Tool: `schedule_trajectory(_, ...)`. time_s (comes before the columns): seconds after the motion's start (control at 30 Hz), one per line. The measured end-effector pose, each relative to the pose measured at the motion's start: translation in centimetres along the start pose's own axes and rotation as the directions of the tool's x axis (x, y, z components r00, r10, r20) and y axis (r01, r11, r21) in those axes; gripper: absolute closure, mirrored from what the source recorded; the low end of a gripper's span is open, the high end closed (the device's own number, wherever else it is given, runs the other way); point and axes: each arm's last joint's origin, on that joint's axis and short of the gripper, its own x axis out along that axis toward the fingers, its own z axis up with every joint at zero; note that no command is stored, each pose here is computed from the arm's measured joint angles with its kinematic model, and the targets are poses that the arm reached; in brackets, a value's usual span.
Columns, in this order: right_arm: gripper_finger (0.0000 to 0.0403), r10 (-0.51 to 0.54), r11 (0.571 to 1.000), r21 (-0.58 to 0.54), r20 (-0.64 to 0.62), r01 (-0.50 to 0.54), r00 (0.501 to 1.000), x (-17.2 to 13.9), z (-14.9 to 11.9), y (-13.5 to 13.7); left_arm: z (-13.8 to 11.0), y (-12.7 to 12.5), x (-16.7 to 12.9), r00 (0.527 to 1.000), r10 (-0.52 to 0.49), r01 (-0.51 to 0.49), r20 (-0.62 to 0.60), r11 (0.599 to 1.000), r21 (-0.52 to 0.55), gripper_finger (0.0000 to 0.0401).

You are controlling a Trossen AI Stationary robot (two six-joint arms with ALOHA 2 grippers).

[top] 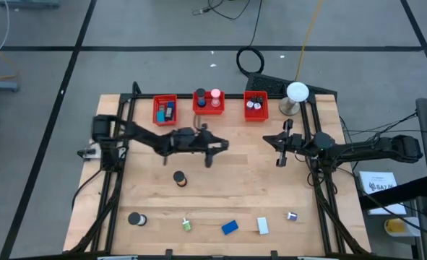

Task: Pick & Place Office items
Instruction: Put the black charger adapter into the right orange basket

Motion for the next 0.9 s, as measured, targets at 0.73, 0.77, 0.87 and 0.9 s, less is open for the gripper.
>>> schedule_trajectory(0.73, 0.0403, -0.005, 1.000, 0.031, 0.013, 0.004, 1.000, 0.1, 0.0, 0.0, -2.5, 0.5, 9.6, 0.996, -0.088, 0.088, 0.002, 0.996, -0.007, 0.0254)
schedule_trajectory(0.77, 0.0403, -0.005, 1.000, 0.031, 0.012, 0.004, 1.000, 0.1, 0.0, 0.0, -2.7, 0.4, 9.7, 0.996, -0.084, 0.084, -0.002, 0.996, -0.007, 0.0254)
schedule_trajectory(0.87, 0.0403, -0.004, 0.999, 0.032, 0.012, 0.004, 1.000, 0.1, 0.0, 0.0, -2.9, 0.4, 9.9, 0.998, -0.068, 0.068, -0.010, 0.998, -0.009, 0.0254)
schedule_trajectory(0.9, 0.0403, -0.004, 0.999, 0.037, 0.012, 0.004, 1.000, 0.1, 0.0, 0.0, -2.9, 0.4, 9.9, 0.998, -0.066, 0.066, -0.010, 0.998, -0.009, 0.0254)
